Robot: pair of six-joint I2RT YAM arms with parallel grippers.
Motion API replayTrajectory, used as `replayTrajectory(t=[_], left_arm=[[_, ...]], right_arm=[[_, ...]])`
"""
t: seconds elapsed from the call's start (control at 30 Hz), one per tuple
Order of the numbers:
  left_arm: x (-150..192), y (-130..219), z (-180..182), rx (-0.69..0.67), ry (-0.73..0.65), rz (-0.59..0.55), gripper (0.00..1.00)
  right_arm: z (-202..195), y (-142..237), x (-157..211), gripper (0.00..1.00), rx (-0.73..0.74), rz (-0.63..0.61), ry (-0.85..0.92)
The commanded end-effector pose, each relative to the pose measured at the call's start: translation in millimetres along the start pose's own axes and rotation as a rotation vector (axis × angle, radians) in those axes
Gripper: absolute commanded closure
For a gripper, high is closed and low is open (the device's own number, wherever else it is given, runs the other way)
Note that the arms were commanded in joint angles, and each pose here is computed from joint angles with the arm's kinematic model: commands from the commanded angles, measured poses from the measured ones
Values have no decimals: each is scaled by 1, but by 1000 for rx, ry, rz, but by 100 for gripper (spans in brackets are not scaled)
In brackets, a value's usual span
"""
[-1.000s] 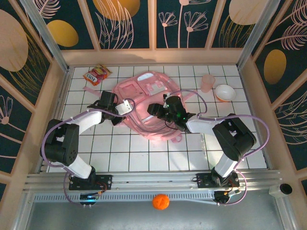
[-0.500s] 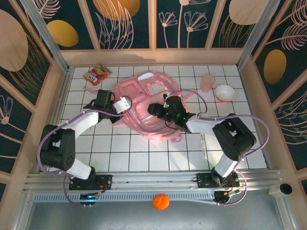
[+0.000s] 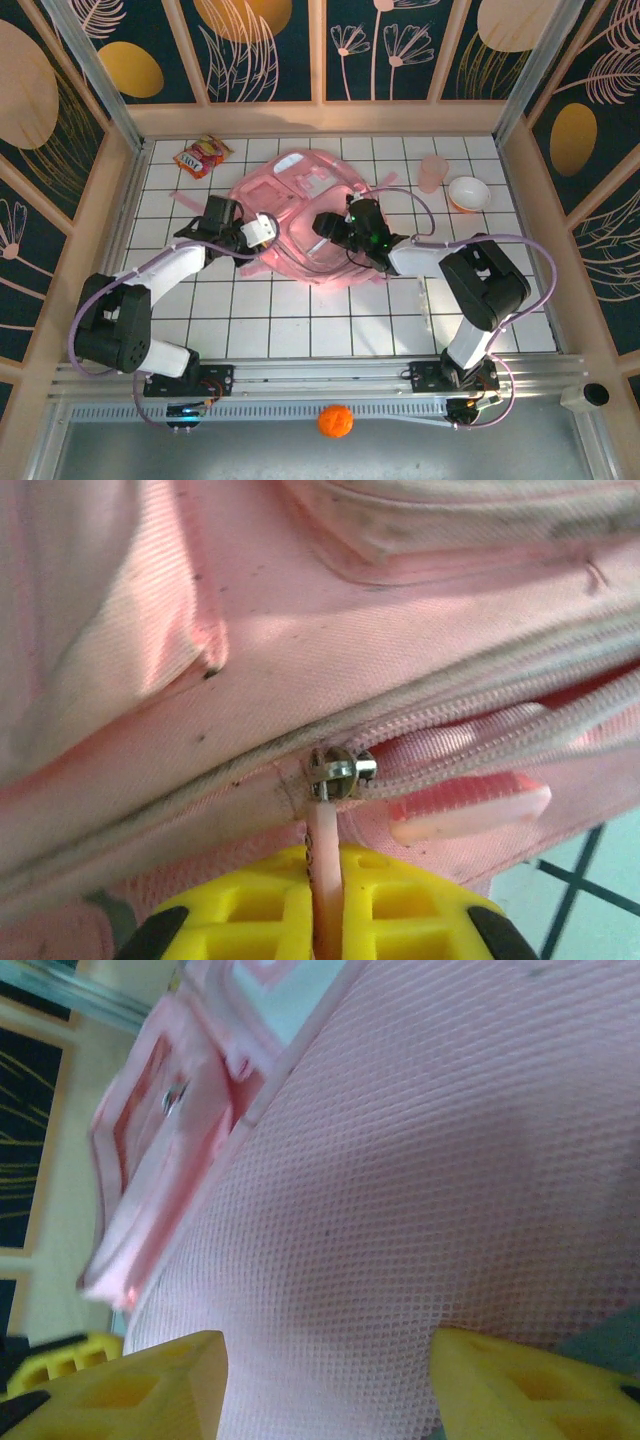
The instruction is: Pack the student bag
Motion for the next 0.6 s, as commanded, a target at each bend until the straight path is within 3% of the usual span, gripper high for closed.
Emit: replayTrajectory(t=[0.0, 0.17, 0.33, 0.57], left_arm=[[-12, -7, -29, 144, -58, -65, 83], [-21, -13, -40, 211, -71, -81, 82], [-33, -13, -53, 274, -70, -176, 77], [-29, -15, -56, 249, 3, -167, 69]], right_arm=[[-27, -9, 17, 44, 74, 52, -62], [-25, -9, 15, 45, 66, 45, -57], [-21, -4, 14, 44, 43, 25, -43], [-18, 0, 13, 44, 25, 17, -32]])
Point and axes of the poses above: each hand's point on the last joint's axis, 136 mm out from that joint toward the fingers, its own y axis back along the fingers, its own z axis along the line the jaws close on, x = y × z, the point moved 8 cm from there along y, back along the fingers, and after that the axes turned 9 degrees about -y, right-handed, at the moved point
